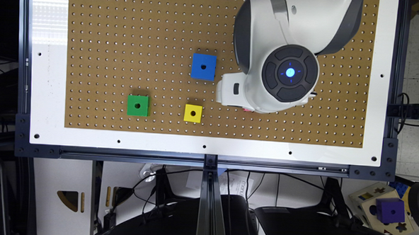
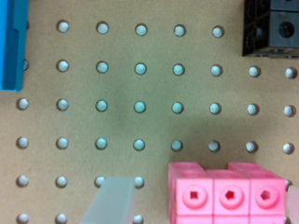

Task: Pick up pink block.

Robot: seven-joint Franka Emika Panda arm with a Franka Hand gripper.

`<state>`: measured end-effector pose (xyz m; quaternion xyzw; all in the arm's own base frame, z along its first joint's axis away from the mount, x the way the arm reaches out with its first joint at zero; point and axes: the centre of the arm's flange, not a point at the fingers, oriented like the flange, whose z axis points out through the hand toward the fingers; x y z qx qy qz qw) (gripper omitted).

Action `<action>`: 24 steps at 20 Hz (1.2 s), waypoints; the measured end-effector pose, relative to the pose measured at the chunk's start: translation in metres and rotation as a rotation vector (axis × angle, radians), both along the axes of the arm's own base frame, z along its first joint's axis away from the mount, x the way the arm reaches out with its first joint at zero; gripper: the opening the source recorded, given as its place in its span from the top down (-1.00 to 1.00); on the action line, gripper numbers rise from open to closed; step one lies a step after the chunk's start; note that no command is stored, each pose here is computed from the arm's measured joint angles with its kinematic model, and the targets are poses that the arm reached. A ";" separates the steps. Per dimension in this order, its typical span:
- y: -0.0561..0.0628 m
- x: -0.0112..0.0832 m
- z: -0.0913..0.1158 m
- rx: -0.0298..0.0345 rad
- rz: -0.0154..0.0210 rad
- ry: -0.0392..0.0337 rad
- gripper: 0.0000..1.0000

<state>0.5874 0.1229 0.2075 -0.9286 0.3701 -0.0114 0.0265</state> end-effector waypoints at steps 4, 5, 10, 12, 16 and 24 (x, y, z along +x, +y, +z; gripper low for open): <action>0.004 0.0036 -0.014 0.0043 0.0040 0.0071 -1.00; 0.006 0.0052 -0.015 0.0061 0.0056 0.0060 -1.00; 0.012 0.0096 -0.015 0.0109 0.0098 0.0001 -1.00; 0.012 0.0098 -0.015 0.0114 0.0103 -0.0004 -1.00; 0.012 0.0078 -0.029 0.0105 0.0097 0.0139 -1.00; 0.017 0.0176 -0.030 0.0185 0.0119 0.0005 1.00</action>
